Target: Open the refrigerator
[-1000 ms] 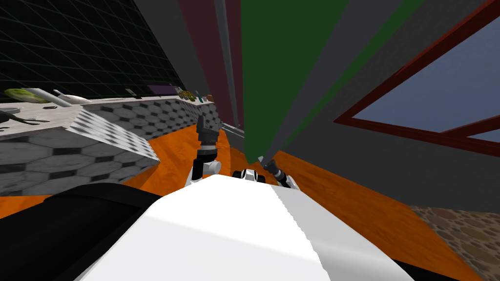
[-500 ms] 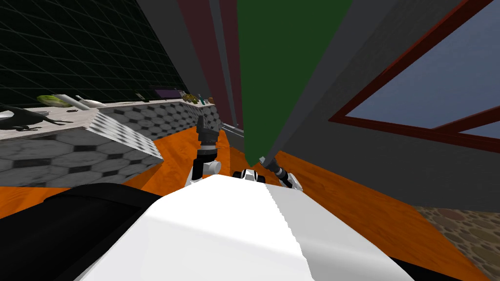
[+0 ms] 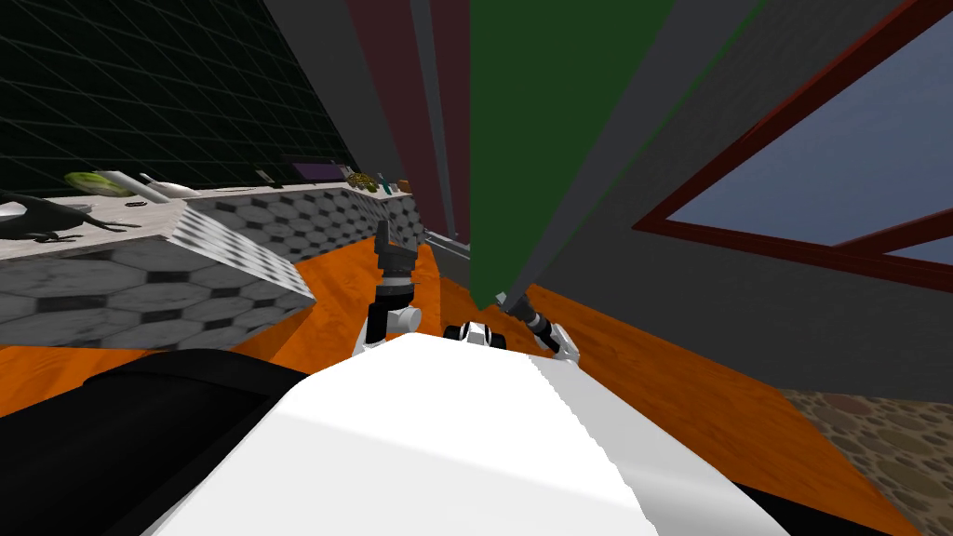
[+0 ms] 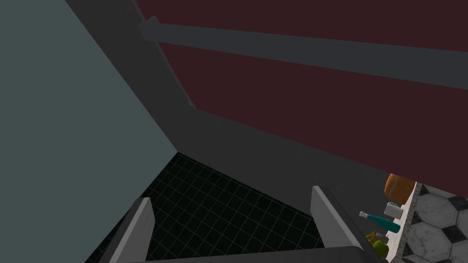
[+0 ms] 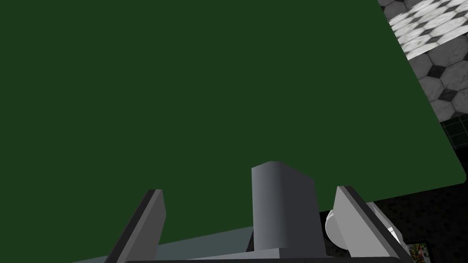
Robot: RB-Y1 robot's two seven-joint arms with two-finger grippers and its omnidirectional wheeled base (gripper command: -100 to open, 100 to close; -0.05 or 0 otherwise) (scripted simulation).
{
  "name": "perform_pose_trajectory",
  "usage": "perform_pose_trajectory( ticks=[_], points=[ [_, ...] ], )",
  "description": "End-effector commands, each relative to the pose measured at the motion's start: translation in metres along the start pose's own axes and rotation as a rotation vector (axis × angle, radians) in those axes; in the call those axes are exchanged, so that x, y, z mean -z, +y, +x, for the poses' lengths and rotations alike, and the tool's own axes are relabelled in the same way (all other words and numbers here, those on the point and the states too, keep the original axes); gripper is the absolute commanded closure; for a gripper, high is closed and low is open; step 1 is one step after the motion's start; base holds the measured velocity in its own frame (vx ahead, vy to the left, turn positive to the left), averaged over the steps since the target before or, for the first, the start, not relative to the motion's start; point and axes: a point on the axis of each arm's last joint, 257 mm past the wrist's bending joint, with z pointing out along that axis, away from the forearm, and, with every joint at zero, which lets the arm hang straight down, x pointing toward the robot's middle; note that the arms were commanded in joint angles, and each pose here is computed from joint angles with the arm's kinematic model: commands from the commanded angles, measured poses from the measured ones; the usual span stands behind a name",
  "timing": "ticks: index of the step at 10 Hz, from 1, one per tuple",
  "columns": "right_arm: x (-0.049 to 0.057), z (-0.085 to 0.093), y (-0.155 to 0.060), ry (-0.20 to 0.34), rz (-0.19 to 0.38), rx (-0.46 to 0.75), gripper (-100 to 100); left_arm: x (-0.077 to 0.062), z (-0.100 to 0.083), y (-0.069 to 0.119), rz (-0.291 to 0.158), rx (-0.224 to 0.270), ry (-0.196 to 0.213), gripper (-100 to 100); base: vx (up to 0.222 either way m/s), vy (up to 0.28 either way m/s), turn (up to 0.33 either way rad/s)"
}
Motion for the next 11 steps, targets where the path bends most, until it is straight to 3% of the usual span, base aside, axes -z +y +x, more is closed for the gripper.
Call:
perform_pose_trajectory(
  ticks=[1, 4, 5, 6, 11],
  points=[
    [-0.012, -0.005, -0.021, -0.032, 0.018, 0.017, -100, 0.0, 0.0, 0.0, 0.0, 0.0, 0.0, 0, -0.028, 0.002, -0.008],
    [-0.015, -0.004, -0.029, -0.033, 0.019, 0.016, -100, 0.0, 0.0, 0.0, 0.0, 0.0, 0.0, 0, -0.035, 0.013, 0.001],
    [-0.003, 0.005, -0.009, 0.014, -0.009, -0.014, -100, 0.0, 0.0, 0.0, 0.0, 0.0, 0.0, 0, 0.006, -0.001, 0.003],
    [-0.001, 0.007, -0.008, 0.024, -0.013, -0.017, 0, 0.0, 0.0, 0.0, 0.0, 0.0, 0.0, 0, 0.011, -0.004, 0.0],
    [0.006, 0.015, -0.004, 0.056, -0.021, -0.021, 0, 0.0, 0.0, 0.0, 0.0, 0.0, 0.0, 0, 0.003, -0.001, -0.001]
  ],
)
